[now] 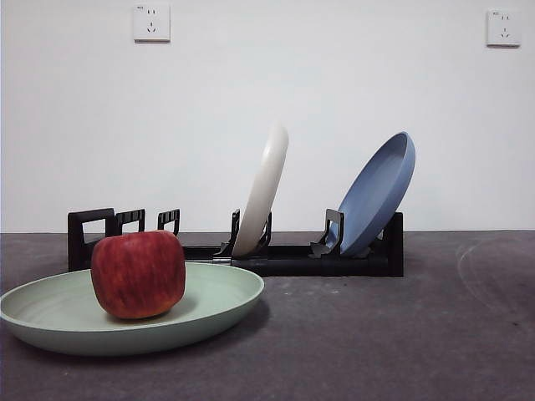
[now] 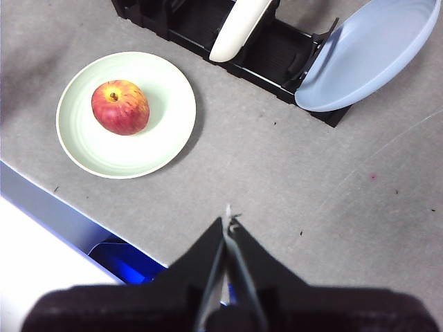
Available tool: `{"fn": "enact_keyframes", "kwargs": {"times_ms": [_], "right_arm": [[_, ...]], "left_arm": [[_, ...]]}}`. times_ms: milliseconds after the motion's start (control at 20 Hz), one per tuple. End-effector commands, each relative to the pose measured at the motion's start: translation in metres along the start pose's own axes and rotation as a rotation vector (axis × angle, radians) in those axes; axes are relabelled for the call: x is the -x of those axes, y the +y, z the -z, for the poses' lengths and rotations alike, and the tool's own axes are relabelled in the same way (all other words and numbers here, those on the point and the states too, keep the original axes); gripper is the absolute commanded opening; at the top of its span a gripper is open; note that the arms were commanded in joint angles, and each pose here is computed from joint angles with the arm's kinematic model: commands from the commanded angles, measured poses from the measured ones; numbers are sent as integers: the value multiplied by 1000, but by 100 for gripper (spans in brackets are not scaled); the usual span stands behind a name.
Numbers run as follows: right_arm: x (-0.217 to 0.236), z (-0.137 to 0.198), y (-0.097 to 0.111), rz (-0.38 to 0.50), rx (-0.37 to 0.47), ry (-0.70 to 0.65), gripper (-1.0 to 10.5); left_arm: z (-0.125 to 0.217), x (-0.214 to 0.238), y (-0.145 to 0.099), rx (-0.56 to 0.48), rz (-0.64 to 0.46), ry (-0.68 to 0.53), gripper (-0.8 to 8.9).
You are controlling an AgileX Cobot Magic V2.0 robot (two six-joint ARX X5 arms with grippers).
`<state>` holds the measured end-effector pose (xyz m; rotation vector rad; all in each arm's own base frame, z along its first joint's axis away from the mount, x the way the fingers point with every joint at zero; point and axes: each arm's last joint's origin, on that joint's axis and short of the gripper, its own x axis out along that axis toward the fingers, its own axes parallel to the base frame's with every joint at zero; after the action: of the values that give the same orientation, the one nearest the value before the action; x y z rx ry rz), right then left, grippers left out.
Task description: Take the green plate from the plate rack,put the plate on the table,take the apple from the table,put the apple in the plate
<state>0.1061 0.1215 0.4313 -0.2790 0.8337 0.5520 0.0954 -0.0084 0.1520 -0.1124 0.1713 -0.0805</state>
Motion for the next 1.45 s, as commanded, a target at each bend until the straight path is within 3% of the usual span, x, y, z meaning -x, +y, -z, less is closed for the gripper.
{"fn": "enact_keyframes", "kwargs": {"times_ms": [50, 800, 900, 1100, 1250, 1350, 1450], "right_arm": [[-2, 3, 0, 8, 10, 31, 1], [-2, 3, 0, 14, 19, 30, 1], [-1, 3, -3, 95, 25, 10, 1], [-8, 2, -10, 410, -148, -78, 1], [-34, 7, -19, 499, -119, -125, 1], [-61, 13, -31, 411, -96, -179, 1], [-90, 28, -49, 215, -71, -302, 1]], "left_arm": [[3, -2, 1, -15, -2, 15, -4], [12, -9, 2, -14, -17, 145, -4], [13, -9, 2, -14, -19, 163, -4], [15, -11, 2, -14, -22, 192, -4], [15, -12, 2, -14, -22, 196, -4], [16, -13, 2, -14, -23, 198, -4], [16, -13, 2, -14, -23, 201, -4]]}}
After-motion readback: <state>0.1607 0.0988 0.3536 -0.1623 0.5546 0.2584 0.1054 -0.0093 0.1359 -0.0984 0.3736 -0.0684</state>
